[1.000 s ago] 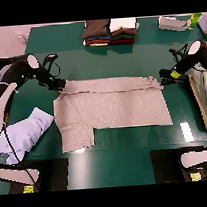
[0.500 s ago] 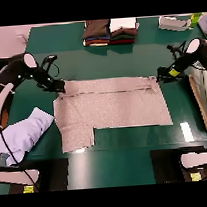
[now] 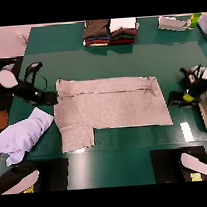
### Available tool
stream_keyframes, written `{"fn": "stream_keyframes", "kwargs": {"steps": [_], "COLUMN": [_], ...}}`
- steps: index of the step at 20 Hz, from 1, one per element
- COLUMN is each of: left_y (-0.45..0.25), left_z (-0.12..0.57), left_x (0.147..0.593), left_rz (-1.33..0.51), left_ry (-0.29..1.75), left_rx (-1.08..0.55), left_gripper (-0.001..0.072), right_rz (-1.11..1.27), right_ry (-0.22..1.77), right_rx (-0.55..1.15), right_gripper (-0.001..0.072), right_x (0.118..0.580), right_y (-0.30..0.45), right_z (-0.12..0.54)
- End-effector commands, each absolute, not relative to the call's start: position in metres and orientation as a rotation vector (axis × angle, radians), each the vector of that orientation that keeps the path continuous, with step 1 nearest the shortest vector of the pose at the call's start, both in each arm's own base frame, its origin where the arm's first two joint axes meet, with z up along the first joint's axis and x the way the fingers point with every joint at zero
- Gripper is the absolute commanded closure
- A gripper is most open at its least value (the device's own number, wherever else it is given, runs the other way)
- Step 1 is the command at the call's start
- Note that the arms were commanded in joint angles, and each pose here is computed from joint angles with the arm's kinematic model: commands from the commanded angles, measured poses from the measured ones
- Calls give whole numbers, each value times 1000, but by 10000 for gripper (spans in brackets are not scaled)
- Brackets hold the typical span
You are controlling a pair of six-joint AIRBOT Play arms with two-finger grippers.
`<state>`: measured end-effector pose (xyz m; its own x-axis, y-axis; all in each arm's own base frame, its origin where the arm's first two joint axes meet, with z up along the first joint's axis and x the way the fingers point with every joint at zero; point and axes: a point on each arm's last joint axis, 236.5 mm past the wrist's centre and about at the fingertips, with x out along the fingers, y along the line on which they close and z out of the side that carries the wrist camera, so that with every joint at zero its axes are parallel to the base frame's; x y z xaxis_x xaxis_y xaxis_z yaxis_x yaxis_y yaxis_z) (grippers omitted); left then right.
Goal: Fold the shirts.
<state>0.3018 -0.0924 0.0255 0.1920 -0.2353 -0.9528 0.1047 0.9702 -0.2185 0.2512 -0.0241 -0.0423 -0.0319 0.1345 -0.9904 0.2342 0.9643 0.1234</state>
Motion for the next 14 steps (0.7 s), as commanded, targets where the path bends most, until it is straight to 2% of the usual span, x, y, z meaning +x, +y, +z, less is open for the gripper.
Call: {"fn": "stream_keyframes", "kwargs": {"steps": [1,7,10,11,12,13,14], "left_y": [-90,-90,-90,-89,-89,-89,-88], "left_z": [4,-6,-6,-6,-7,-8,-11], "left_x": [269,266,265,264,261,256,249], "left_rz": [-213,-209,-209,-209,-209,-209,-209], "left_ry": [1403,1415,1416,1421,1434,1457,1486], "left_rx": [-154,-158,-158,-157,-154,-152,-150], "left_gripper": [224,224,224,224,224,225,225], "right_rz": [-94,-77,-59,-43,-24,-5,-7], "right_ry": [1677,1674,1664,1656,1649,1646,1644], "right_rx": [336,427,390,369,346,323,317], "right_gripper": [133,167,205,264,552,687,696], "right_x": [204,195,199,202,204,205,206], "right_y": [-15,4,10,14,19,24,27], "right_z": [-73,-92,-93,-93,-93,-94,-94]}}
